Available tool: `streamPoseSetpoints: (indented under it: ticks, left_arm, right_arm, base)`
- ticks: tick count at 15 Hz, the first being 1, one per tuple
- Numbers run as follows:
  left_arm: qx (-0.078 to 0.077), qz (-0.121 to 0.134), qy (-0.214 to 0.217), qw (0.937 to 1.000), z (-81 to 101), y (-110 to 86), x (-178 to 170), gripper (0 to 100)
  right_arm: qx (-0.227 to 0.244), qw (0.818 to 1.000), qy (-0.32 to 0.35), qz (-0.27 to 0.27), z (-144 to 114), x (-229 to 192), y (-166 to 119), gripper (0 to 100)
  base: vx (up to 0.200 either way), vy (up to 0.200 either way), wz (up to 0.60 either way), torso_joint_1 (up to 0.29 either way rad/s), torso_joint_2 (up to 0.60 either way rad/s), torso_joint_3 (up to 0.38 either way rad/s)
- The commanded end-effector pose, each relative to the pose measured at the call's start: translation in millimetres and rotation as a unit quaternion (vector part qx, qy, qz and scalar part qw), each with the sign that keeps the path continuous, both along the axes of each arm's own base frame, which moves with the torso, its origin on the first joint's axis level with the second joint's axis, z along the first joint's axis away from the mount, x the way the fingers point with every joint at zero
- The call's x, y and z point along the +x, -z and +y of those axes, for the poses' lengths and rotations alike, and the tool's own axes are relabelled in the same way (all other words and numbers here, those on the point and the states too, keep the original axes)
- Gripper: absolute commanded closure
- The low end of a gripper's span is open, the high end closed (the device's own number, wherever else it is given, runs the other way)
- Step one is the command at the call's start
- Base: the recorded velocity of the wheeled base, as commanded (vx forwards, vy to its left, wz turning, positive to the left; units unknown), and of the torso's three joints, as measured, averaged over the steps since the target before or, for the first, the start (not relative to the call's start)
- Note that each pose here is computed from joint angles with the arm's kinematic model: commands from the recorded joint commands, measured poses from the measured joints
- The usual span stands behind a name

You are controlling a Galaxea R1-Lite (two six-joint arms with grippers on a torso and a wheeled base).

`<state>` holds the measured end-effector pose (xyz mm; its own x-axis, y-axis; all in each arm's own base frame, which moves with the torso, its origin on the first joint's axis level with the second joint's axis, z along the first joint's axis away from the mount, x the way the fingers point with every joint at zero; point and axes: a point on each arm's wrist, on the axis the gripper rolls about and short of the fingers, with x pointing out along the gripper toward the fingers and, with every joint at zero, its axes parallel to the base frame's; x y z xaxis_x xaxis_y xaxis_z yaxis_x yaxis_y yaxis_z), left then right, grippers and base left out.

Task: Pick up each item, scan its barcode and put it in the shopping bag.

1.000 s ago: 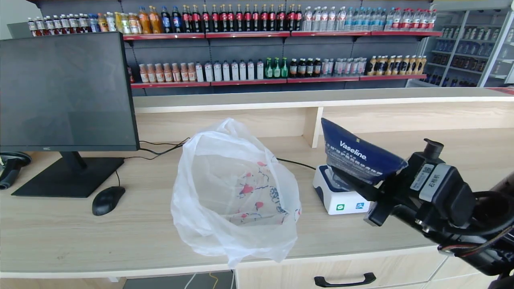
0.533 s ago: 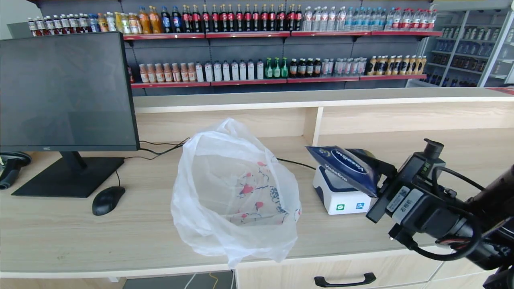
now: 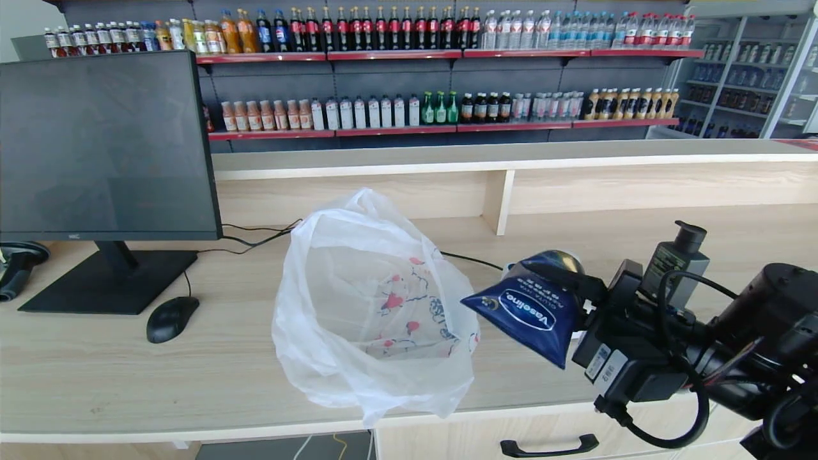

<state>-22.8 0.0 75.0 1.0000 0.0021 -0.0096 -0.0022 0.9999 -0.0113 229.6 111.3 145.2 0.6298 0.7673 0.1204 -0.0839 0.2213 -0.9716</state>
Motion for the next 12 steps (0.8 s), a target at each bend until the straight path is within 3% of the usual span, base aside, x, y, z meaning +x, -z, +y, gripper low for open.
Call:
streamPoseSetpoints:
  ticks: [1,4,12]
  left_arm:
    - [0.000,0.000,0.000,1.0000,0.0,0.0,0.0,0]
    - [0.000,0.000,0.000,1.0000,0.0,0.0,0.0,0]
    - [0.000,0.000,0.000,1.0000,0.0,0.0,0.0,0]
  right_arm:
    - [-0.007,1.000,0.015,0.008,-11.8,9.5,6.0,100]
    - [-0.016,1.000,0.026,0.004,-34.0,17.4,7.3,100]
    - [-0.054,0.998,-0.010,-0.003,-30.0,36.3,26.7,100]
  base:
    - [0.000,0.000,0.00,0.000,0.00,0.000]
    - [0.000,0.000,0.00,0.000,0.00,0.000]
    - [0.000,0.000,0.00,0.000,0.00,0.000]
